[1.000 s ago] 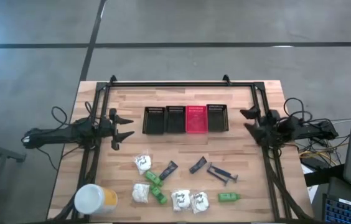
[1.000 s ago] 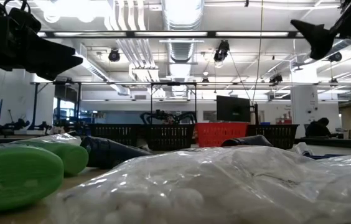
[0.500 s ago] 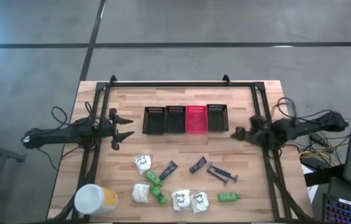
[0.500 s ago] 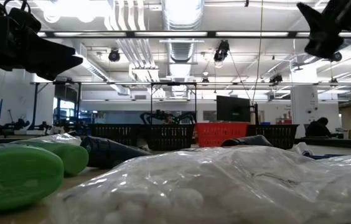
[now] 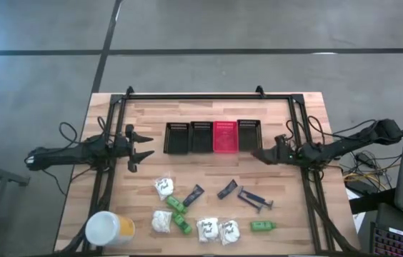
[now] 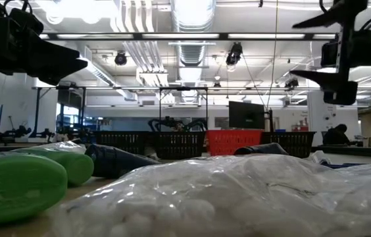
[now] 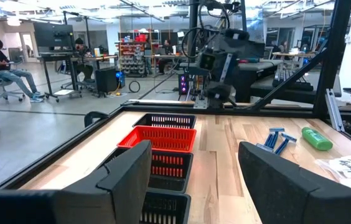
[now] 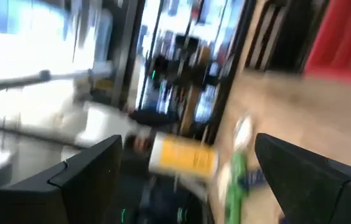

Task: Pick & Place Travel size toiletries
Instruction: Put the shampoo into the right black bin

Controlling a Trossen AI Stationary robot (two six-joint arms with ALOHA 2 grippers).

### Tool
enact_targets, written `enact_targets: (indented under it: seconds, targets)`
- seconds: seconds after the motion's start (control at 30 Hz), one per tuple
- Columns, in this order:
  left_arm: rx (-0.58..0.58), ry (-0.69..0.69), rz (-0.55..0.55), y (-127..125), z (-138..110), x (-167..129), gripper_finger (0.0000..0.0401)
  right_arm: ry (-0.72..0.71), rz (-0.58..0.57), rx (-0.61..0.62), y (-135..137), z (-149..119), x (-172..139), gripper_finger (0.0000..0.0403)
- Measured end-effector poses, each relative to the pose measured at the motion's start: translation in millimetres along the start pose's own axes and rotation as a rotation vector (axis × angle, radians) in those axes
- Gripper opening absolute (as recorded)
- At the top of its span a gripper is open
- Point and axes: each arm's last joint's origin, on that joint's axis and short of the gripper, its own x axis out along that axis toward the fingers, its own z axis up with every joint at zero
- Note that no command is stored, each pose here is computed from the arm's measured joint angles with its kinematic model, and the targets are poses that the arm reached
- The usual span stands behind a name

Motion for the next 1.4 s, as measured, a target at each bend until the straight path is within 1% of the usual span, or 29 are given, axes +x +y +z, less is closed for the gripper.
enact_targets:
  seconds: [0.03,0.1,0.17,0.23,0.3,0.37,0.4,0.5,0.57,0.63,0.73,0.8,0.87,1.0,1.17,1.4]
  targets:
    - [0.0,0.001,0.0,0.0,-0.1,0.0,0.0248,-0.031,-0.004,0.027,-0.3,0.6,0.5,0.0364]
    - [0.0,0.0,0.0,0.0,-0.1,0.0,0.0248,-0.017,0.012,0.067,0.6,0.1,1.3,0.0364]
    - [0.0,0.001,0.0,0.0,-0.1,0.0,0.0248,0.067,0.056,0.052,4.1,-2.3,1.9,0.0364]
    - [0.0,0.0,0.0,0.0,-0.1,0.0,0.0248,0.17,0.073,0.04,8.4,-6.7,3.9,0.0364]
    - [0.0,0.0,0.0,0.0,0.0,0.0,0.0248,0.27,0.048,0.024,14.7,-13.1,8.9,0.0364]
    - [0.0,0.0,0.0,0.0,0.0,0.0,0.0248,0.383,-0.025,-0.026,22.9,-21.2,16.0,0.0364]
    - [0.0,0.0,0.0,0.0,-0.1,0.0,0.0248,0.448,-0.083,-0.062,27.5,-26.0,19.9,0.0364]
    - [0.0,0.0,0.0,0.0,-0.1,0.0,0.0248,0.628,-0.312,-0.208,39.3,-38.0,27.3,0.0364]
    - [0.0,0.0,0.0,0.0,0.0,0.0,0.0248,0.716,-0.461,-0.326,47.4,-43.1,29.2,0.0364]
    - [0.0,0.0,0.0,0.0,0.0,0.0,0.0248,0.792,-0.581,-0.432,55.6,-46.1,29.9,0.0363]
    - [0.0,0.0,0.0,0.0,0.0,0.0,0.0248,0.874,-0.696,-0.536,66.3,-50.2,32.8,0.0363]
    - [0.0,0.0,0.0,0.0,-0.1,0.0,0.0248,0.909,-0.741,-0.588,70.9,-52.0,37.0,0.0364]
    - [0.0,0.0,0.0,0.0,-0.1,0.0,0.0248,0.935,-0.772,-0.624,72.4,-54.8,41.9,0.0364]
    - [0.0,0.0,0.0,0.0,0.0,0.0,0.0248,0.941,-0.78,-0.615,75.4,-63.4,55.8,0.0364]
    - [0.0,0.001,0.0,0.0,-0.1,0.0,0.0248,1.108,-0.742,-0.653,75.4,-82.7,62.0,0.0364]
    - [0.0,0.0,0.0,0.0,0.0,0.0,0.0248,1.275,-0.728,-0.712,70.7,-114.5,55.4,0.0364]
